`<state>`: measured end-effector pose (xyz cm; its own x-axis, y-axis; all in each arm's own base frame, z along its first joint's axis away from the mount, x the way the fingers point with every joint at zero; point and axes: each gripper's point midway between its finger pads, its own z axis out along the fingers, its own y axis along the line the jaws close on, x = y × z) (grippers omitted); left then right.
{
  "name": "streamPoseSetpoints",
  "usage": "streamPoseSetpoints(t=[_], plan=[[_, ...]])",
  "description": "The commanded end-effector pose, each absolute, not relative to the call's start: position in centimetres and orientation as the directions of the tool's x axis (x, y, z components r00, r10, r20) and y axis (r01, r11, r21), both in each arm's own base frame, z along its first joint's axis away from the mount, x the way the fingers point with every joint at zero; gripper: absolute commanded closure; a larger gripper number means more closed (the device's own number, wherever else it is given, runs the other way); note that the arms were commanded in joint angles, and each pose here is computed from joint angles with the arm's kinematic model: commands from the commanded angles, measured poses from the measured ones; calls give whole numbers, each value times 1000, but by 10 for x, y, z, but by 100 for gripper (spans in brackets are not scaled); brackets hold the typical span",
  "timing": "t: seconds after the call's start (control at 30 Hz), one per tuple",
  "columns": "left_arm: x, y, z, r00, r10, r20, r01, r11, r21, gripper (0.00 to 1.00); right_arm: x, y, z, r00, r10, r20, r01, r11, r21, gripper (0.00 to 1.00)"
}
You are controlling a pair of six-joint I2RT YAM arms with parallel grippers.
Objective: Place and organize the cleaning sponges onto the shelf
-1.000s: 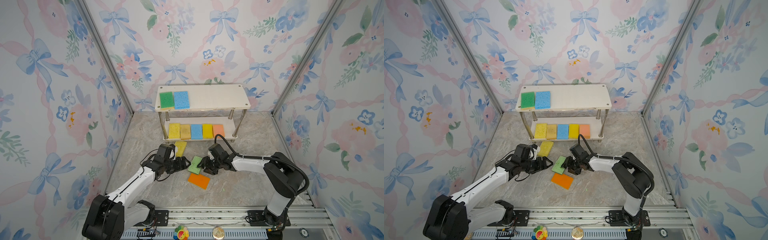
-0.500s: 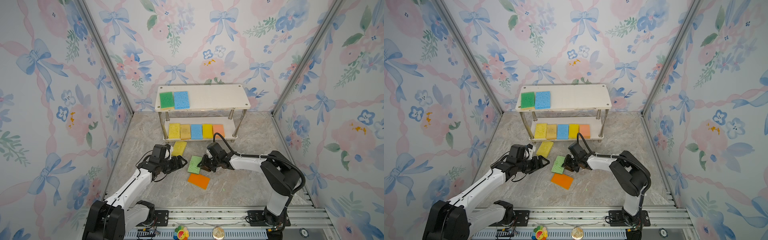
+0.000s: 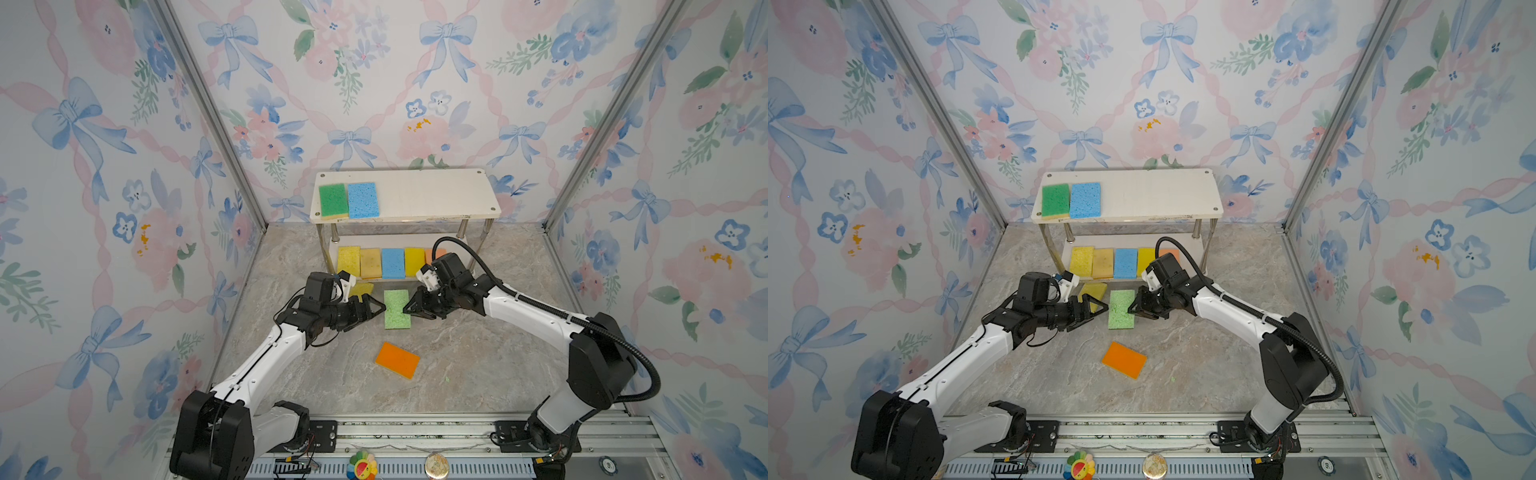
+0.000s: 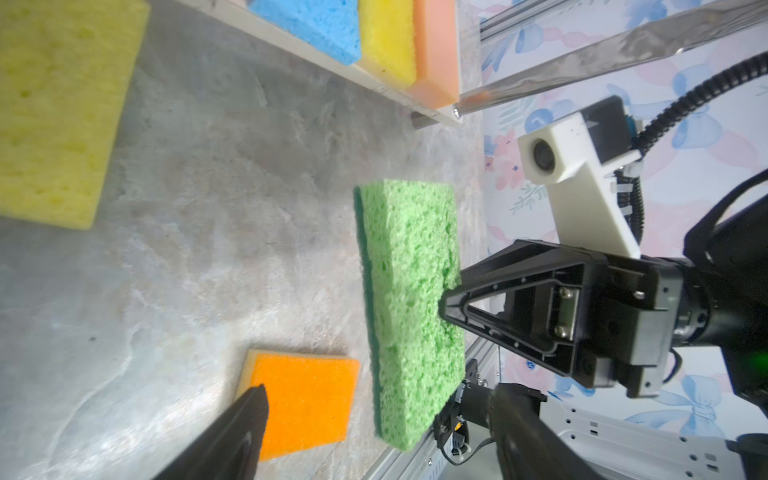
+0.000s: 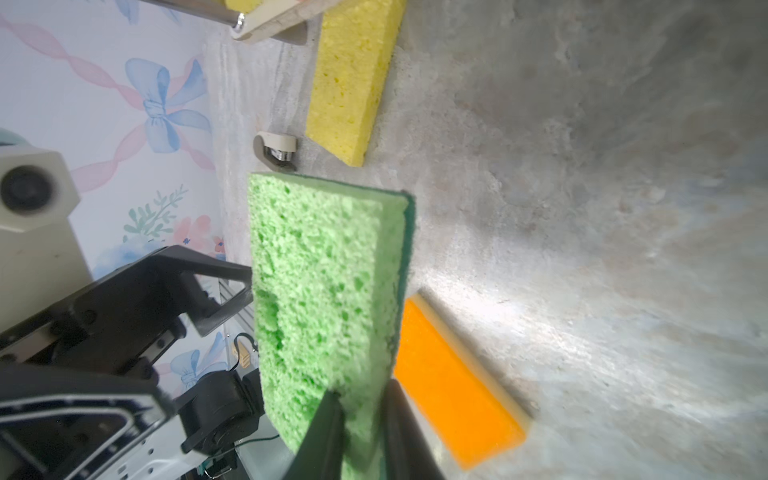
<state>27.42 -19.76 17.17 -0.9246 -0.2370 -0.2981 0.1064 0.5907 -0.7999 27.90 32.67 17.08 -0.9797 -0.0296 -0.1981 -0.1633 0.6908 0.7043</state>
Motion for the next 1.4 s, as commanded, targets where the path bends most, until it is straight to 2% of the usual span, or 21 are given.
streamPoseSetpoints(t=[0.0,0.23,0.37,0.73,0.8,0.9,1.07,1.17,1.2,1.37], plan=[[280,-215,199,-929,-223,-295,152,497,-854,15,252,315,198,-960,-175,-218,-279,658,699,80],[287,-232,231,-922,-263,-283,177,362,-915,17,248,322,224,-946,-194,-260,-324,606,727,80],[289,-236,247,-917,-303,-261,180,269,-946,24,249,324,229,-942,-192,-275,-335,598,728,80],[288,-237,241,-921,-314,-230,156,243,-957,60,250,324,243,-934,-190,-303,-356,583,731,79],[289,-237,240,-922,-313,-226,152,245,-958,71,249,323,244,-934,-188,-304,-355,584,730,78],[290,-237,240,-922,-312,-230,155,247,-957,79,248,322,247,-934,-179,-309,-354,581,733,75],[292,-237,241,-920,-316,-231,155,247,-956,97,250,313,254,-937,-141,-319,-337,600,725,60],[293,-237,242,-919,-320,-229,154,244,-958,97,249,302,259,-940,-96,-328,-314,620,719,41],[293,-237,243,-919,-322,-230,155,241,-958,97,248,297,259,-940,-85,-329,-306,632,712,38],[294,-238,249,-918,-325,-228,158,229,-961,97,231,290,262,-950,-33,-311,-265,612,745,34]])
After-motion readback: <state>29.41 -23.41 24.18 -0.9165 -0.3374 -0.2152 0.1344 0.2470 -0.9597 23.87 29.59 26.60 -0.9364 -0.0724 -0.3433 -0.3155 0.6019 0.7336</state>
